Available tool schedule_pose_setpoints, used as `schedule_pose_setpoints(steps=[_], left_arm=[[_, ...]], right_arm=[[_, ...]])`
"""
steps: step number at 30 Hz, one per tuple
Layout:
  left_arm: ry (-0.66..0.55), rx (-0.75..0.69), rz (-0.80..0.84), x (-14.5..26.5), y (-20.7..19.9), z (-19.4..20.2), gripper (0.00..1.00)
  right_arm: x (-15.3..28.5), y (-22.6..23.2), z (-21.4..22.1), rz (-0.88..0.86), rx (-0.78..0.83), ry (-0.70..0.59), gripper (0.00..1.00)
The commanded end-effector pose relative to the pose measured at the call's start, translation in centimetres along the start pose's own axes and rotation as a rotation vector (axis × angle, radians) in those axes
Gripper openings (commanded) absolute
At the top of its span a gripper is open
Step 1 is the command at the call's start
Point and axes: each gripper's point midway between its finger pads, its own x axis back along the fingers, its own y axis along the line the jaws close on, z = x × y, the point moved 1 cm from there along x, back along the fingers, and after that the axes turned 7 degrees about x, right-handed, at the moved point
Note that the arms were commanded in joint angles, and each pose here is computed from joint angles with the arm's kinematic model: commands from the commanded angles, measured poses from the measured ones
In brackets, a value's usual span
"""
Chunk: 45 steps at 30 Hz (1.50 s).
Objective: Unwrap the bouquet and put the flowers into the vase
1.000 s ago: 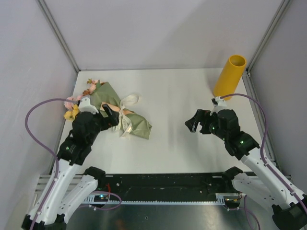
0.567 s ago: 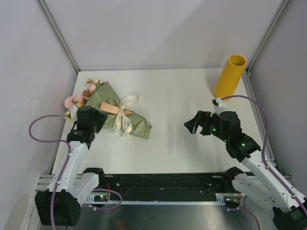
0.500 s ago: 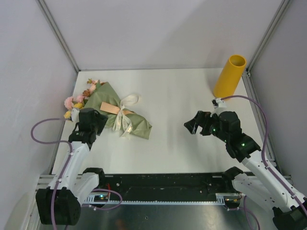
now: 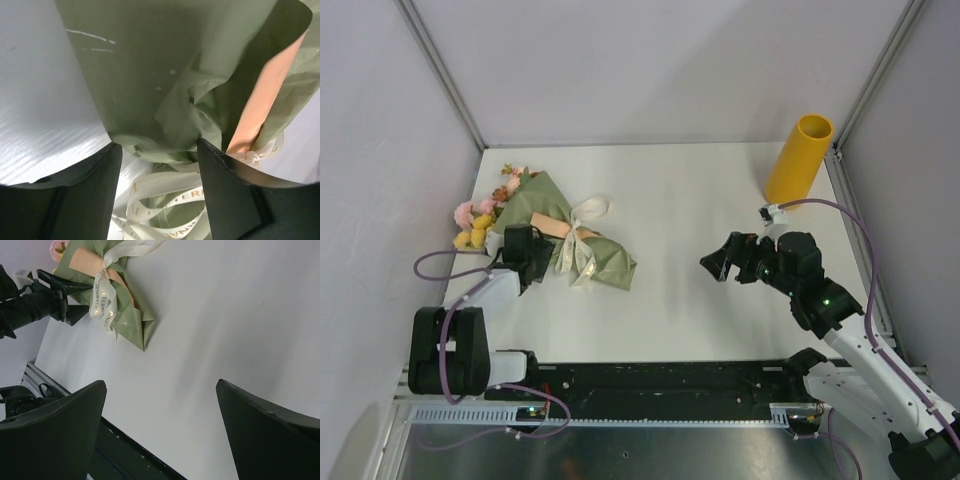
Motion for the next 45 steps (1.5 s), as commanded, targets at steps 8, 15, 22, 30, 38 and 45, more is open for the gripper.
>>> schedule_pose_setpoints(steps=[8, 15, 22, 30, 38, 45], left_arm=[[-0.001, 0.047, 0.114, -1.7, -1.6, 0.3, 0.33], [0.073, -0.001, 0.144, -1.0, -0.9, 2.0, 0.01], [0.133, -0.021, 0.163, 0.2, 0.6, 4.3, 0.00], [0.200, -0.038, 0.169, 1.3, 2.5, 6.3, 0.00], [0.202, -0.028, 0.202, 2.0, 2.0, 6.5, 0.00], [0.214, -0.032, 0.207, 2.1, 1.8, 6.8, 0.00]], right_arm=[[-2.0, 0.1, -1.2, 0.004, -0.064, -0.054, 0.95], [-8.1, 4.2, -3.1, -0.069, -0.125, -0.123, 0.80], [-17.1, 9.2, 1.0, -0.148, -0.163, -0.016, 0.63], [-22.9, 11.3, 5.5, -0.162, -0.155, 0.103, 0.57], [-24.9, 11.0, 8.0, -0.144, -0.155, 0.167, 0.52], [-23.5, 10.3, 5.4, -0.070, -0.069, 0.104, 0.55]])
